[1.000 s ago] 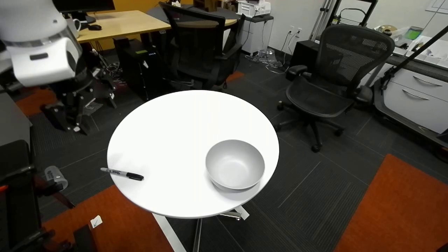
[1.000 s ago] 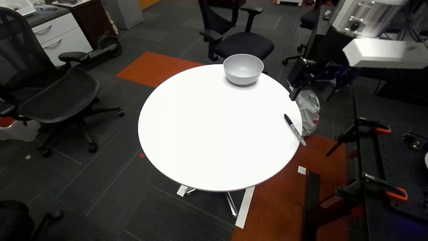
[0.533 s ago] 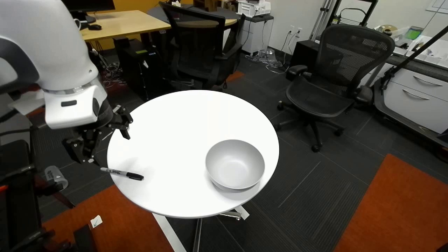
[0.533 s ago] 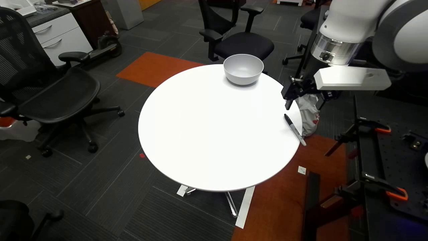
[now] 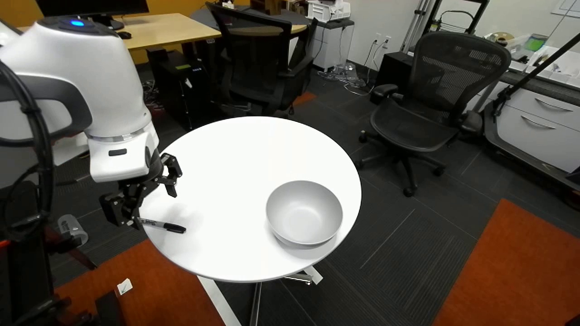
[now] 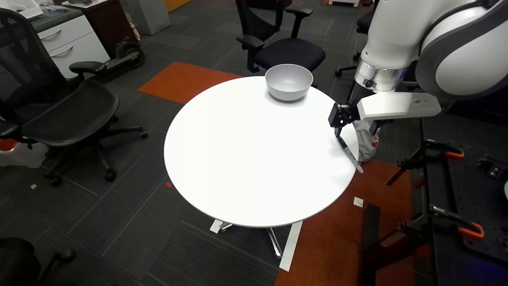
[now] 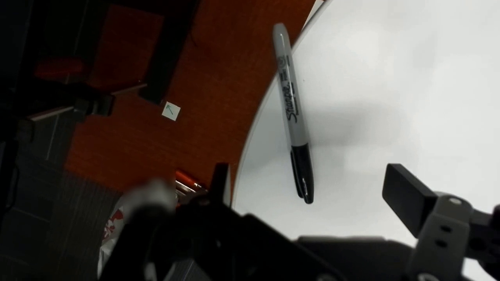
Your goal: Pick the pen on the table and put it in the bowl
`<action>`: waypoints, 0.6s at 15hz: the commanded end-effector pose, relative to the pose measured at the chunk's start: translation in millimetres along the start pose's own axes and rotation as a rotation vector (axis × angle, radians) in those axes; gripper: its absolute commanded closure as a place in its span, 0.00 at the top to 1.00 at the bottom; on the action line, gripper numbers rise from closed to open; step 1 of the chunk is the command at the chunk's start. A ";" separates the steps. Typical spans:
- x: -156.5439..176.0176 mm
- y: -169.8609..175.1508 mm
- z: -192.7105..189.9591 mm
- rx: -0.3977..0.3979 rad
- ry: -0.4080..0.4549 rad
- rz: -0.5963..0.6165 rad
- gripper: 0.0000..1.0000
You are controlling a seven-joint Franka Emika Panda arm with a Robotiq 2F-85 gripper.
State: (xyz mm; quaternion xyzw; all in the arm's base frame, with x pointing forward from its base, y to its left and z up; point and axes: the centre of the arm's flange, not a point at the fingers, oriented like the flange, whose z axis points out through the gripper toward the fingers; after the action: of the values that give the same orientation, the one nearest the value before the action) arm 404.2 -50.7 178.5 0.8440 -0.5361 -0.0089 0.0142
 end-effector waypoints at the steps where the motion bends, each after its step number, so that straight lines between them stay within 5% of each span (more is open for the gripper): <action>1: -5.4 -16.3 19.5 -0.019 0.009 -0.010 1.00; 9: -3.7 -24.8 46.8 -0.064 -0.007 -0.020 1.00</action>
State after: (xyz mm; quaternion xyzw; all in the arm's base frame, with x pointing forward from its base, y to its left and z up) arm 416.0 -36.2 139.9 0.8538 -0.5181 -0.0330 0.0387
